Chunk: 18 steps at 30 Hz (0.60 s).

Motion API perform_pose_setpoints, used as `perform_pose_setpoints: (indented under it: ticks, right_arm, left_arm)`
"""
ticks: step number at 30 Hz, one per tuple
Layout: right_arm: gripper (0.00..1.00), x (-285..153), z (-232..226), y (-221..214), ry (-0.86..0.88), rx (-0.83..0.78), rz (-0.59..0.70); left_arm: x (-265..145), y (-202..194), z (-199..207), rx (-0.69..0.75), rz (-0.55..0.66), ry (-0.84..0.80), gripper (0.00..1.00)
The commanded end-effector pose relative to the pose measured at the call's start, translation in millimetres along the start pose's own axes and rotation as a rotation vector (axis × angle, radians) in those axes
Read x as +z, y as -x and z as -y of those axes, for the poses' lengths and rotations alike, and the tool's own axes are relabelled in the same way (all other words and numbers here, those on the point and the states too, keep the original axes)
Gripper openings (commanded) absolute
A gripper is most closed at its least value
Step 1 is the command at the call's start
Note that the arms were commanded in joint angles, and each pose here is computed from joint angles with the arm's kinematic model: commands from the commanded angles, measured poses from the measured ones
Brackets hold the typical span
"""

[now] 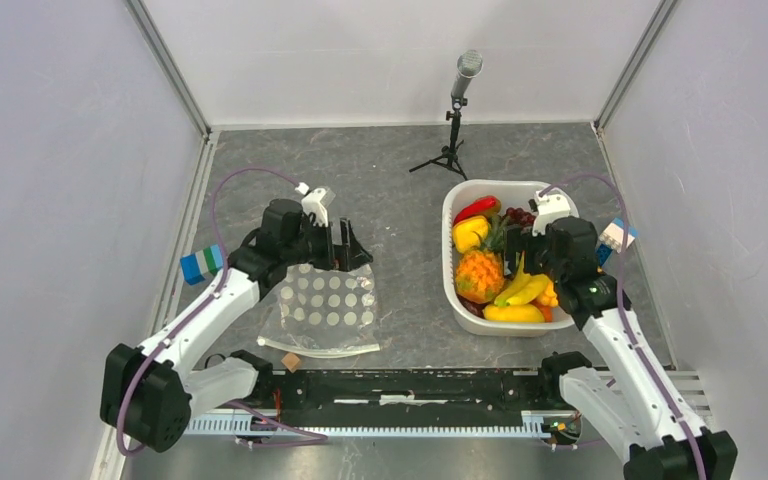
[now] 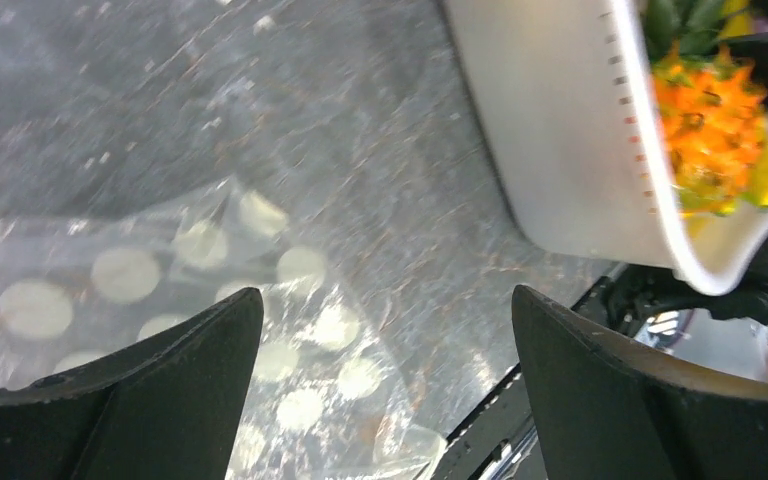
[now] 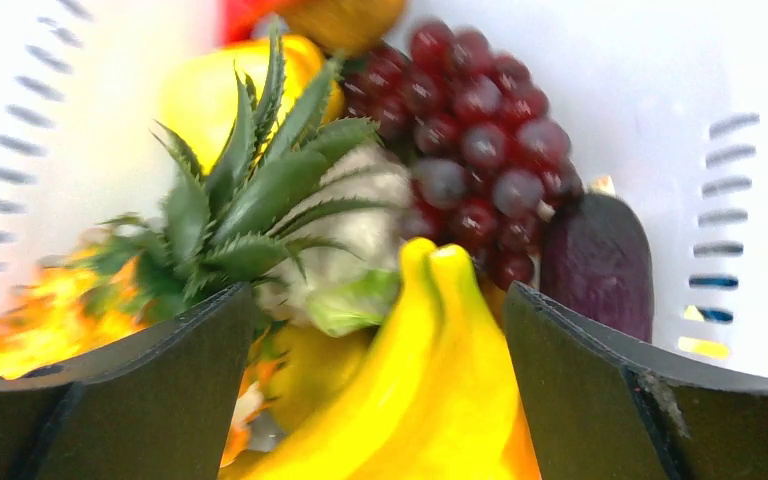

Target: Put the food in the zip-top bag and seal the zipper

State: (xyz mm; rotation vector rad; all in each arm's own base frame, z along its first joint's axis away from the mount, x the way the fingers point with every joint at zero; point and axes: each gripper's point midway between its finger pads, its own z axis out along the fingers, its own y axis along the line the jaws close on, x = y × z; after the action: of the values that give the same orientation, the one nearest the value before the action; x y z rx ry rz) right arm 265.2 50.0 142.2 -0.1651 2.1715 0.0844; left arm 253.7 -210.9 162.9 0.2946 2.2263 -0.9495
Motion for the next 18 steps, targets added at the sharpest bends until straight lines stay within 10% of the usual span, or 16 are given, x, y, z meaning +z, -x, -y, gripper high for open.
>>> perform_pose_setpoints:
  ticks: [1, 11, 18]
  right_arm:
    - [0.98, -49, -42, 80, 0.251, -0.066, 0.257]
    - [0.98, -77, -58, 82, 0.352, -0.051, 0.290]
    - [0.98, -75, -62, 67, 0.372, -0.016, 0.281]
  left_arm:
    - [-17, -21, -18, 0.029, -0.056, 0.174, 1.00]
    - [-30, -89, 16, 0.483, -0.471, 0.297, 1.00]
    - [-36, -129, 37, 0.819, -0.645, 0.093, 1.00]
